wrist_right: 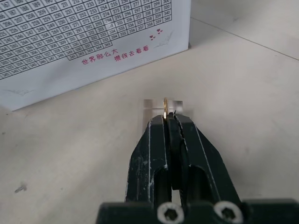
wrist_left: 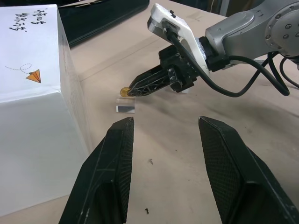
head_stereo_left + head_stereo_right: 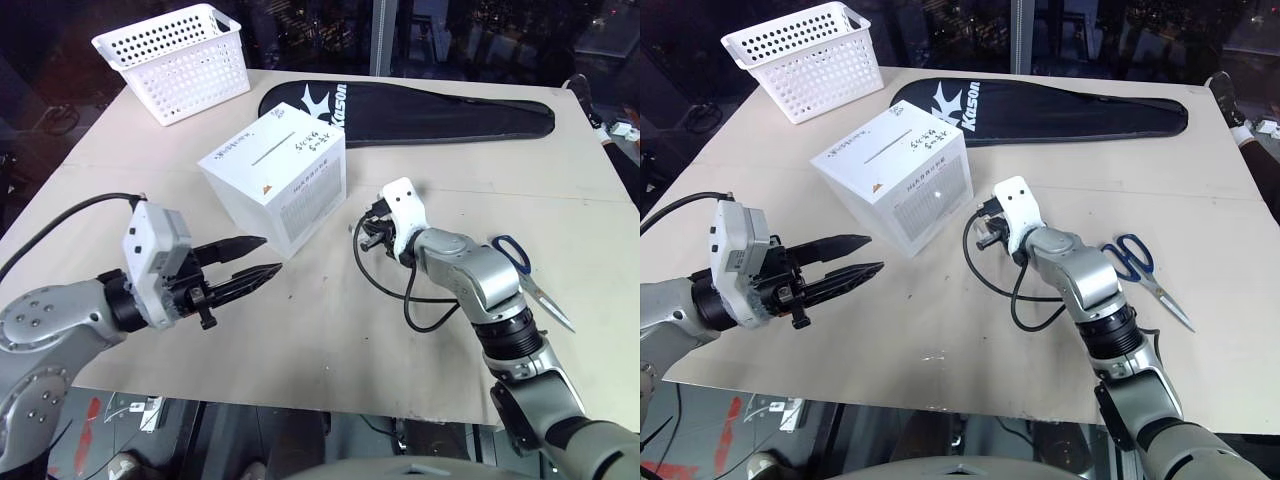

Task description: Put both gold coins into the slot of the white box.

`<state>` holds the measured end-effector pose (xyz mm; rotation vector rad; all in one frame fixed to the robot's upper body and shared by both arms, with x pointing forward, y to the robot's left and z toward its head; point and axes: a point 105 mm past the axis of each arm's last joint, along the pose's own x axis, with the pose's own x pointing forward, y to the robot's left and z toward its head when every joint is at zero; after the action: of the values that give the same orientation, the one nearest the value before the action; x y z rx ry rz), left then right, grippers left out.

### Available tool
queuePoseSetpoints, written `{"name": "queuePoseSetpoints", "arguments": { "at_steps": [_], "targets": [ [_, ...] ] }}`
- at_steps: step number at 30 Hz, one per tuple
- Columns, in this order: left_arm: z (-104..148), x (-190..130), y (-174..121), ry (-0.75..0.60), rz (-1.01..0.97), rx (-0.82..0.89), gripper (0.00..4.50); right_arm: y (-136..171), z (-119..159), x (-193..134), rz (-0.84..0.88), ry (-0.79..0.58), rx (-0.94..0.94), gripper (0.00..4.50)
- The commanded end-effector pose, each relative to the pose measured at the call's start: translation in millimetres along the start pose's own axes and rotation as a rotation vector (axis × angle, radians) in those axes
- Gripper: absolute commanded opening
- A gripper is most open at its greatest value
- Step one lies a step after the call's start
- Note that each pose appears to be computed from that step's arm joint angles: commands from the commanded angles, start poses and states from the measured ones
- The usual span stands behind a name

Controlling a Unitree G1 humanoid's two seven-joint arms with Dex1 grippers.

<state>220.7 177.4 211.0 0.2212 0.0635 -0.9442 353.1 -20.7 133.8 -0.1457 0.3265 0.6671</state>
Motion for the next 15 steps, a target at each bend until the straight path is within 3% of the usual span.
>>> {"name": "queuePoseSetpoints", "arguments": {
  "at_steps": [1,5,11,14,15],
  "targets": [
    [11,3,-5,-0.051,-0.028,-0.015,2.20,2,20,-11,0.020,-0.089,-0.004,0.03],
    [16,5,-9,-0.079,-0.076,-0.127,2.20,1,29,-19,0.044,-0.131,0.000,0.03],
    [38,19,-9,-0.164,-0.180,-0.296,2.20,18,57,-67,0.341,-0.294,0.033,0.03],
    [52,29,-7,-0.205,-0.231,-0.336,1.03,31,65,-97,0.511,-0.328,-0.013,0.00],
    [53,32,-7,-0.205,-0.243,-0.340,1.03,33,66,-103,0.535,-0.330,-0.021,0.00]
  ]
}}
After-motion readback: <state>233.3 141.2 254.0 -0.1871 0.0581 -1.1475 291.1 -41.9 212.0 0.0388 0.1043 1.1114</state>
